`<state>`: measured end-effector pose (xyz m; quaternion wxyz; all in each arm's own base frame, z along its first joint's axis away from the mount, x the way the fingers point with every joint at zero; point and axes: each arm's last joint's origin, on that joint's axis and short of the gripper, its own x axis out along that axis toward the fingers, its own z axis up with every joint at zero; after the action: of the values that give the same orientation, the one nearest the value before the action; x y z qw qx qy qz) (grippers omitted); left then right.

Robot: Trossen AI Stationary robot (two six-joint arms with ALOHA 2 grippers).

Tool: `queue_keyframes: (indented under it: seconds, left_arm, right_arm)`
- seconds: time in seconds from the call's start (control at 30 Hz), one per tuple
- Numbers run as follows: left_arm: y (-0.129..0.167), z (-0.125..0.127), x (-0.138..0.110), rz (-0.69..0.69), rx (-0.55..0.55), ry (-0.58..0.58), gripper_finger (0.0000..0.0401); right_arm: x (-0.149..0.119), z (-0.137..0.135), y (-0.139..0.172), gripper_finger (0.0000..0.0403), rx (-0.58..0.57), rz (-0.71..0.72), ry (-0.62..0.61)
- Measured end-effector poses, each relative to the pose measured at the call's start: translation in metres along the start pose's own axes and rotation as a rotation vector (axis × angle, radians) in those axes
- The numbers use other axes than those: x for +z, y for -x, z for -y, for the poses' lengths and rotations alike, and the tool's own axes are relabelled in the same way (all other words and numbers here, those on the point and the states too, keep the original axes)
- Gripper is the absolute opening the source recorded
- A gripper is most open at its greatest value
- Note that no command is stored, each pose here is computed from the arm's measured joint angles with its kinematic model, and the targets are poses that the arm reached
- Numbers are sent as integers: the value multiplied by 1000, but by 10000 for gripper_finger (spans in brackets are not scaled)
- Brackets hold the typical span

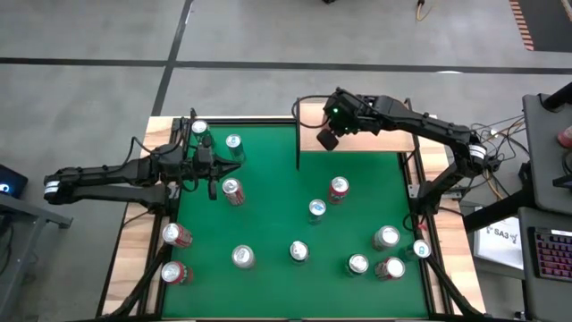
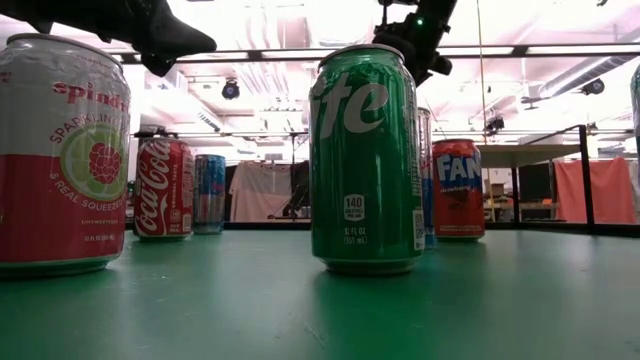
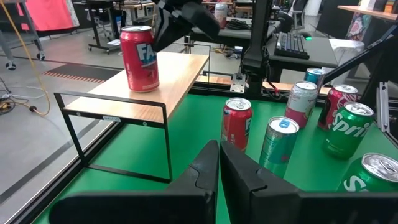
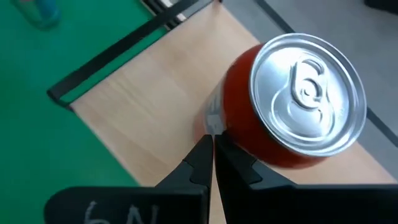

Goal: Place canned beverage on shelf
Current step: Put the top left red soda can on the shelf

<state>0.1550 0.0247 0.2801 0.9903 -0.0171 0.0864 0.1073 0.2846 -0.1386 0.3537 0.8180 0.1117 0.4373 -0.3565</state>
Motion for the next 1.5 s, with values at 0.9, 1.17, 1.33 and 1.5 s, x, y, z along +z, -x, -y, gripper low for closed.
queue_keyframes:
  seconds: [0.9,1.17,1.33,1.5]
  left_arm:
    - [0,0,-1,-6,0,-11,0]
    - [0,0,-1,-6,0,-11,0]
    - [0,0,-1,-6,0,-12,0]
    - [0,0,-1,-6,0,-19,0]
  right_arm:
    - [4,17,-11,9,-56,-17,54]
    - [0,17,-12,9,-25,-56,34]
    - [-9,20,-11,9,-29,-146,42]
    - [-1,28,-15,9,-57,-87,33]
